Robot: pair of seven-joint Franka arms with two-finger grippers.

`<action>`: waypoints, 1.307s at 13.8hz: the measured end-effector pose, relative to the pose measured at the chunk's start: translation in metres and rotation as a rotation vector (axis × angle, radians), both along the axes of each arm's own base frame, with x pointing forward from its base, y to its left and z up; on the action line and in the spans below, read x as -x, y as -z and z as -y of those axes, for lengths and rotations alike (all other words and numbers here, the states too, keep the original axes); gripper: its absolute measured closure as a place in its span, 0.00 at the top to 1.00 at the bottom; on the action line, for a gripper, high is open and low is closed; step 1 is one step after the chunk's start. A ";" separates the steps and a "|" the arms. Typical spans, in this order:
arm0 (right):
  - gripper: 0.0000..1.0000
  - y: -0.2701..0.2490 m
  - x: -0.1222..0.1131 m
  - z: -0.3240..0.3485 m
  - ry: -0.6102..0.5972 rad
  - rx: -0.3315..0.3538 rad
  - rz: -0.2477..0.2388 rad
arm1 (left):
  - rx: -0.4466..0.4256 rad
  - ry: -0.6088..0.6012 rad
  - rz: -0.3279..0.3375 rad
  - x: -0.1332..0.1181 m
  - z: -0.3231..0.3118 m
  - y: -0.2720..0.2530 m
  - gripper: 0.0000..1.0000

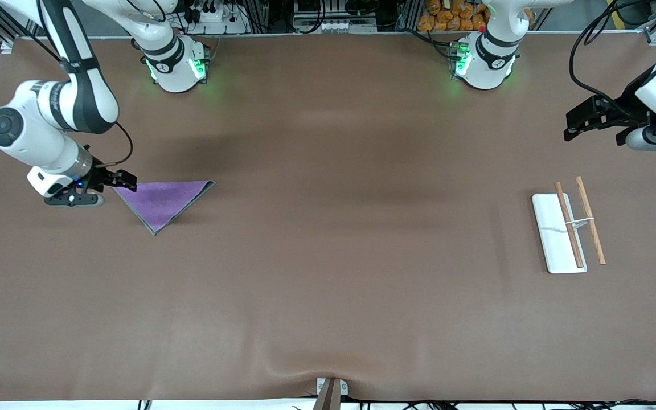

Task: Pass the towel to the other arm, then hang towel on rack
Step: 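Lower the right gripper and pinch the purple towel's corner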

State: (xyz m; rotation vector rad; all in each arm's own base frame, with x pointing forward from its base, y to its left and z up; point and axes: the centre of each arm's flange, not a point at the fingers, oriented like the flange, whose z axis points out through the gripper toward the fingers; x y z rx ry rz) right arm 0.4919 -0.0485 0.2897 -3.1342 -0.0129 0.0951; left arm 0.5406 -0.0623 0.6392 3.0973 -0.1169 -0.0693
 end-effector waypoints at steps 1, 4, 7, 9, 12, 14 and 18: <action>1.00 0.008 0.000 0.000 -0.001 -0.001 -0.006 | 0.000 0.002 -0.003 0.000 0.001 0.001 1.00; 1.00 0.024 0.001 0.007 -0.016 -0.004 -0.011 | 0.001 0.005 -0.009 -0.001 0.003 0.004 1.00; 1.00 0.036 0.007 0.035 -0.026 -0.009 -0.017 | 0.012 0.005 -0.012 -0.001 0.004 0.005 1.00; 1.00 0.044 0.012 0.046 -0.023 -0.013 -0.026 | 0.015 0.005 -0.013 -0.001 0.004 0.006 1.00; 1.00 0.057 0.018 0.046 -0.024 -0.011 -0.012 | 0.015 0.005 -0.014 -0.001 0.004 0.006 1.00; 1.00 0.068 0.021 0.045 -0.024 -0.013 -0.023 | 0.015 0.004 -0.014 -0.001 0.003 0.006 1.00; 1.00 0.088 0.031 0.044 -0.021 -0.015 -0.031 | 0.015 0.004 -0.014 -0.001 0.004 0.006 1.00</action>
